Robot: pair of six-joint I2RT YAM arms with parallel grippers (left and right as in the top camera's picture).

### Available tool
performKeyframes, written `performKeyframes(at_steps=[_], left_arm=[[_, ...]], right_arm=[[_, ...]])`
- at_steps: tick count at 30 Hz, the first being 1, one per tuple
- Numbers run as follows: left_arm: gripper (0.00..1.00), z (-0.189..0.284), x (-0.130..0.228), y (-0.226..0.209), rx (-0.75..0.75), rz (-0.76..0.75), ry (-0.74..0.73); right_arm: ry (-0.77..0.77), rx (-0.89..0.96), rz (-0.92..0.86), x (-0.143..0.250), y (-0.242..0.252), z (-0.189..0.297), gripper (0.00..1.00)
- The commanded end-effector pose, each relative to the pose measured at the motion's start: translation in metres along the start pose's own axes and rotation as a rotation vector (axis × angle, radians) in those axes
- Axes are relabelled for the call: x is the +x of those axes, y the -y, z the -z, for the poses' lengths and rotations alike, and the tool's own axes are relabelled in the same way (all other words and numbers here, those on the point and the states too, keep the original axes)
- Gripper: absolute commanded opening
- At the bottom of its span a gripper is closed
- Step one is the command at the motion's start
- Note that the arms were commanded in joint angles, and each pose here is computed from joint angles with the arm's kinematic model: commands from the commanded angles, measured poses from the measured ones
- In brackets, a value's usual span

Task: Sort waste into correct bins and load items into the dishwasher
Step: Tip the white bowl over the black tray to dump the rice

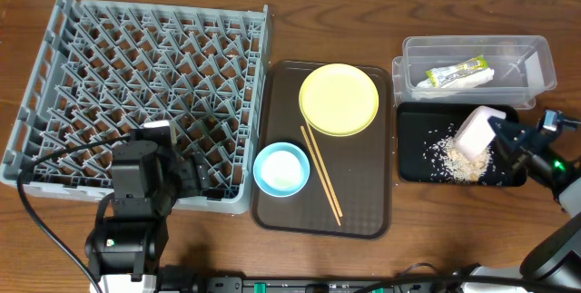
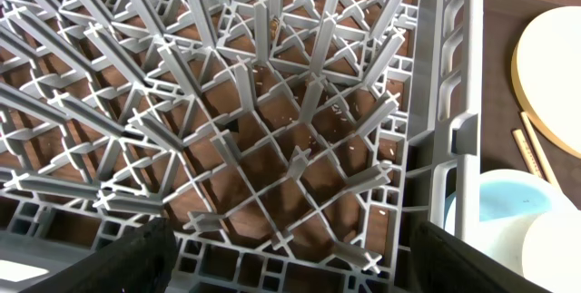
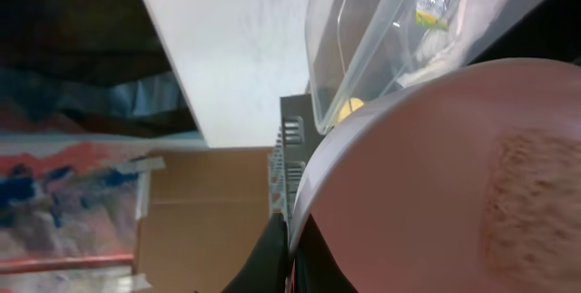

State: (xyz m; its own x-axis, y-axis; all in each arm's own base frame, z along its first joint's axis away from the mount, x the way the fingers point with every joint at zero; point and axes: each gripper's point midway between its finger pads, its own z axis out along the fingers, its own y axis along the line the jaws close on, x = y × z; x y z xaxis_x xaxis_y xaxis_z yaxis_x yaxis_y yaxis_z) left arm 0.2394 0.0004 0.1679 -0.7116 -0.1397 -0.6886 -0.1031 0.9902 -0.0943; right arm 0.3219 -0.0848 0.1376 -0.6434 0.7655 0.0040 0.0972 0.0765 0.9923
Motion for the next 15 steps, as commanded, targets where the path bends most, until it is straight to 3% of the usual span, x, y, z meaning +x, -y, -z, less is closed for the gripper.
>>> performKeyframes(at_steps=[1, 15], left_arm=[[0.86, 0.006, -0.008, 0.003, 0.009, -0.001, 0.023], [0.86, 0.006, -0.008, 0.003, 0.009, -0.001, 0.023]], right_arm=[[-0.022, -0.056, -0.121, 0.003, -0.007, 0.005, 0.01], [-0.064, -0.107, -0.272, 0.002, -0.021, 0.007, 0.01]])
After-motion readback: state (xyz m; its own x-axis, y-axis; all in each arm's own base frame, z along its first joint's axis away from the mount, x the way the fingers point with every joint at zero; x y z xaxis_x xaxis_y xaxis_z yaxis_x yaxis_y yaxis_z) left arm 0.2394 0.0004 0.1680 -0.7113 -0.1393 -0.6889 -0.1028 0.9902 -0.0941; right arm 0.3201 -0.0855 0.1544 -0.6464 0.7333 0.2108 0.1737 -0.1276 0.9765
